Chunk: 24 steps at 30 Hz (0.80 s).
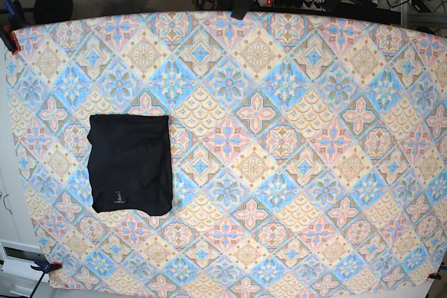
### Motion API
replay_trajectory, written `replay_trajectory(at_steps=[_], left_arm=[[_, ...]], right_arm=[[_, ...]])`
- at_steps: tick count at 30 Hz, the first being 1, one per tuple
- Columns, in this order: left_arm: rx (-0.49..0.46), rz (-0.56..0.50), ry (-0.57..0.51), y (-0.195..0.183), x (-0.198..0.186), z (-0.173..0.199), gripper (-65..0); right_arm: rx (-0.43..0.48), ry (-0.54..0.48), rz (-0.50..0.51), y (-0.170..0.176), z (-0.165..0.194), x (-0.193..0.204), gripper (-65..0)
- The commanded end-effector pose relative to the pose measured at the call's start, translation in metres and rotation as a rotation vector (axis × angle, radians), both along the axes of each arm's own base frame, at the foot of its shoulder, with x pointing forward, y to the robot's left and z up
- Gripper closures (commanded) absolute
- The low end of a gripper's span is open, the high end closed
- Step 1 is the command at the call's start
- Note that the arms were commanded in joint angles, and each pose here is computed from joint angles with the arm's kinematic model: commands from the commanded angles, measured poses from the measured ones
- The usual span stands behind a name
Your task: Fold the T-shirt properly
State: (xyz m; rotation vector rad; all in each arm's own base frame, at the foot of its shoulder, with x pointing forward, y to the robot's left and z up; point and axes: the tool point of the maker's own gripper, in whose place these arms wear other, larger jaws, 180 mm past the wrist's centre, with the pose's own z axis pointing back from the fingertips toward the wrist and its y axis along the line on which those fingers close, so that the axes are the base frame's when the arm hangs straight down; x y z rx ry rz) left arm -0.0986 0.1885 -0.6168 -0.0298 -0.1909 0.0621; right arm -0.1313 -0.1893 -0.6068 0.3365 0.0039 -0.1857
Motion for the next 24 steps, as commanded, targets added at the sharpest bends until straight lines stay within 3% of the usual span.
replay_trajectory(at_steps=[1, 9, 15, 20, 24], left_arm=[[0.019, -0.022, 0.010, 0.008, -0.008, -0.002, -4.9], [-0.012, -0.170, -0.064, -0.020, 0.029, -0.023, -4.9], [-0.048, -0.178, -0.091, -0.045, 0.049, -0.027, -4.9], [-0.049, -0.176, -0.093, -0.046, 0.050, -0.027, -5.0], [-0.044, -0.172, -0.093, -0.043, 0.050, -0.027, -5.3]], right_arm=[[-0.002, -0.056, -0.043, -0.004, -0.002, 0.016, -0.2], [0.034, -0.119, -0.174, 0.018, -0.011, 0.033, -0.2], [-0.155, -0.106, -0.143, -0.009, -0.026, 0.045, -0.6], [-0.141, -0.113, -0.157, 0.022, -0.035, 0.062, -0.6], [-0.188, -0.057, -0.137, 0.016, -0.038, 0.054, -0.6]])
